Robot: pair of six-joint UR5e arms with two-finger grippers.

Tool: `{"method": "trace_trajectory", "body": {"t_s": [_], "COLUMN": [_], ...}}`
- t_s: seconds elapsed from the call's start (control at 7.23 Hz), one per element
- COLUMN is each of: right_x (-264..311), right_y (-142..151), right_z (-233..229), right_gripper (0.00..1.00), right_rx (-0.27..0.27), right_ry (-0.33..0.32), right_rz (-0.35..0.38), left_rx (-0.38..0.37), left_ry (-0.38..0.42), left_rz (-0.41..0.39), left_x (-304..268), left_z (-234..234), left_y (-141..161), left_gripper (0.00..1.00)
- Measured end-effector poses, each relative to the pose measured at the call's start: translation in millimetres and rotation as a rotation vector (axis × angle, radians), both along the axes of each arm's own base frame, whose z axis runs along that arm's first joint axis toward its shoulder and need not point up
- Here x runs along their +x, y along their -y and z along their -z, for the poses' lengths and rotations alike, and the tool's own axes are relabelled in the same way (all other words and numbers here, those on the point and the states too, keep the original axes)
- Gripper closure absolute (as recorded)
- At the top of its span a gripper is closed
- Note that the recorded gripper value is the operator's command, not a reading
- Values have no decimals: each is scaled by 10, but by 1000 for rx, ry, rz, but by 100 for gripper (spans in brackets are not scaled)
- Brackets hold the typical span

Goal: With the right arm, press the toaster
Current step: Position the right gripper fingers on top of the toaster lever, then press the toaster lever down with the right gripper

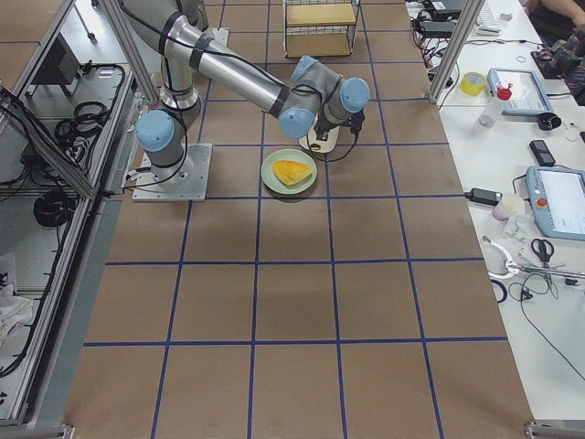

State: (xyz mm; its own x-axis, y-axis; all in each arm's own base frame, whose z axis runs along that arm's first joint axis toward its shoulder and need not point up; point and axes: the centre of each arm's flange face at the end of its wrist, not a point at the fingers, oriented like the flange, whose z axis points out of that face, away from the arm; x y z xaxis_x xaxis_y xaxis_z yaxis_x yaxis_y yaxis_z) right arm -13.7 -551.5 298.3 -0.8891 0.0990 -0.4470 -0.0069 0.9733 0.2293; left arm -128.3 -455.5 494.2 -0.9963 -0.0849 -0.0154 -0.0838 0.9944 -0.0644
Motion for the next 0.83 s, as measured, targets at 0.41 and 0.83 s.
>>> {"method": "trace_trajectory", "body": {"t_s": [0.41,0.83], "right_x": [-13,-19], "right_y": [14,27], "right_z": [13,121], "right_gripper": [100,100], "right_rx": [-6,12], "right_ry": [-4,1], "right_rz": [4,6], "left_rx": [0,0], "left_ry": [0,0], "left_rz": [0,0], "left_x": [0,0], "left_z": [-2,-2], "left_y": [-1,-1], "left_gripper": [0,0]}}
